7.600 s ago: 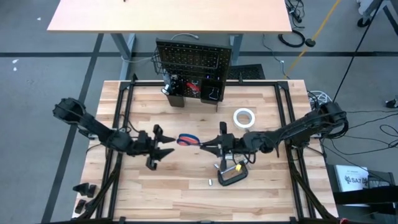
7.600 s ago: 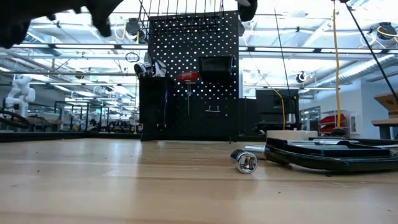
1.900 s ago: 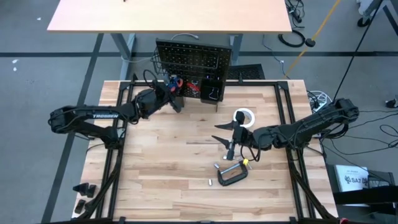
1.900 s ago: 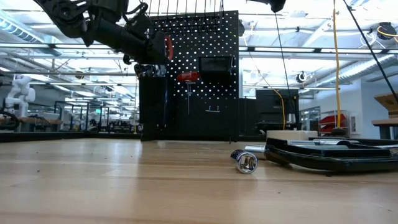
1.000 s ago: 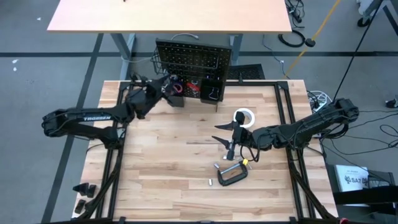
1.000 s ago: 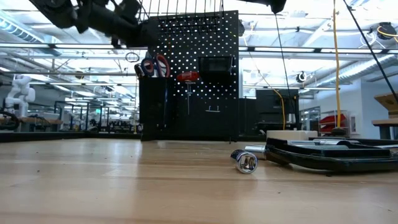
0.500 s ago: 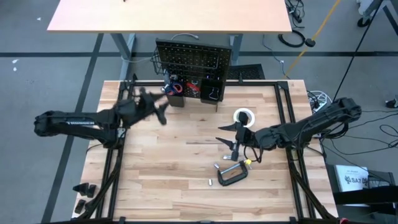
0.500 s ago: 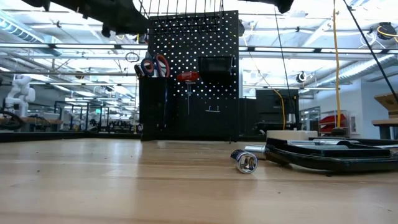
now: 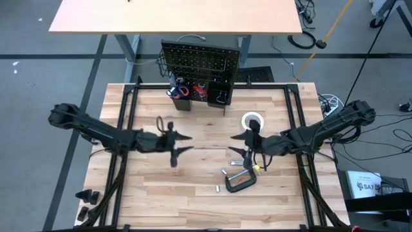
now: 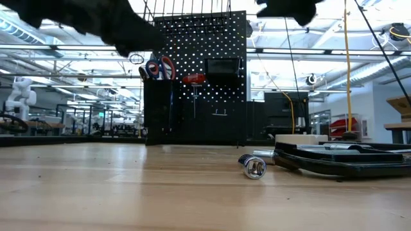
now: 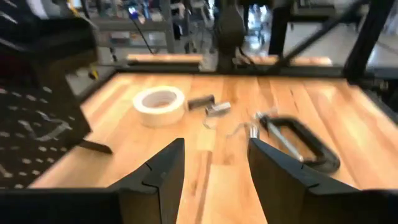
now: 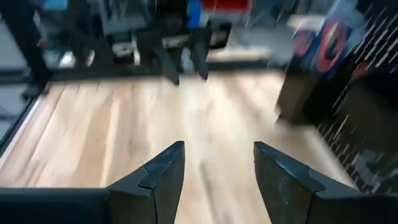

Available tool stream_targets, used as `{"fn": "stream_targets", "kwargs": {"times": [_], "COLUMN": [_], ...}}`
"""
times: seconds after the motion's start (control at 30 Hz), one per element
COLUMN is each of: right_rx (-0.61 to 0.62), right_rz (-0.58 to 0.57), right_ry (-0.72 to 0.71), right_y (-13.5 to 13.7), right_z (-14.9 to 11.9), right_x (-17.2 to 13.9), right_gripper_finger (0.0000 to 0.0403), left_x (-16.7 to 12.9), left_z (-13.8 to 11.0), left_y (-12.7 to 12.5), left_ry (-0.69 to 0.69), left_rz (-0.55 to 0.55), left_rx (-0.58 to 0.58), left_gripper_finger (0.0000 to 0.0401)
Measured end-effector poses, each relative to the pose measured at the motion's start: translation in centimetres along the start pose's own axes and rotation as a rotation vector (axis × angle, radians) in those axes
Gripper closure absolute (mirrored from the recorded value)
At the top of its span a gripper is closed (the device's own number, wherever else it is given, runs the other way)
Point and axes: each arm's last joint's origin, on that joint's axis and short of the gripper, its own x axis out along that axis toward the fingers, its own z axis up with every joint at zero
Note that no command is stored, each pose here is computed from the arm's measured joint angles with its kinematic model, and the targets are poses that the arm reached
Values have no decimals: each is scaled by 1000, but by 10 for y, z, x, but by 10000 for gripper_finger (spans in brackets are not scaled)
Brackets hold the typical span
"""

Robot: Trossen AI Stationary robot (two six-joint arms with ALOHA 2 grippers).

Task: Hang tools onto peg board
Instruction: Put the black clamp into the black wire basket on the peg board

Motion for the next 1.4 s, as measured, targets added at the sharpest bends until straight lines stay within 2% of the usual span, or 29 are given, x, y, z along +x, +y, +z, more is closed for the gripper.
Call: {"fn": "stream_targets", "kwargs": {"times": [0.13, 0.33, 0.47, 0.6, 0.87, 1.0, 1.1, 1.17, 1.23, 1.3, 1.4], "right_rx": [36, 159, 243, 298, 232, 177, 114, 54, -5, -35, -7], "right_rz": [42, -37, -99, -159, -226, -231, -262, -325, -391, -411, -358], "right_ry": [201, 480, 549, 589, 666, 653, 488, 365, 303, 305, 369], "right_y": [-2, -11, -13, -13, -8, -11, -12, -13, -16, -21, -29], "right_z": [-19, -45, -52, -59, -78, -79, -67, -57, -52, -51, -60], "right_x": [-2, -10, -12, -8, 8, 17, 23, 24, 24, 25, 30], "right_gripper_finger": [222, 222, 222, 222, 222, 222, 222, 222, 222, 222, 222], "left_x": [22, 46, 55, 59, 62, 62, 62, 62, 62, 62, 62], "left_z": [-18, -37, -43, -44, -44, -44, -44, -44, -44, -44, -45], "left_y": [-10, -12, -9, -3, 6, 8, 8, 8, 8, 8, 8], "left_ry": [14, -2, -13, -34, -30, -30, -32, -32, -30, -29, -21], "left_rz": [-9, -35, -112, -124, -105, -102, -99, -96, -94, -94, -92], "left_rx": [32, 78, 67, 55, 49, 53, 75, 75, 75, 75, 77], "left_gripper_finger": [225, 225, 225, 225, 225, 225, 225, 225, 225, 225, 225]}}
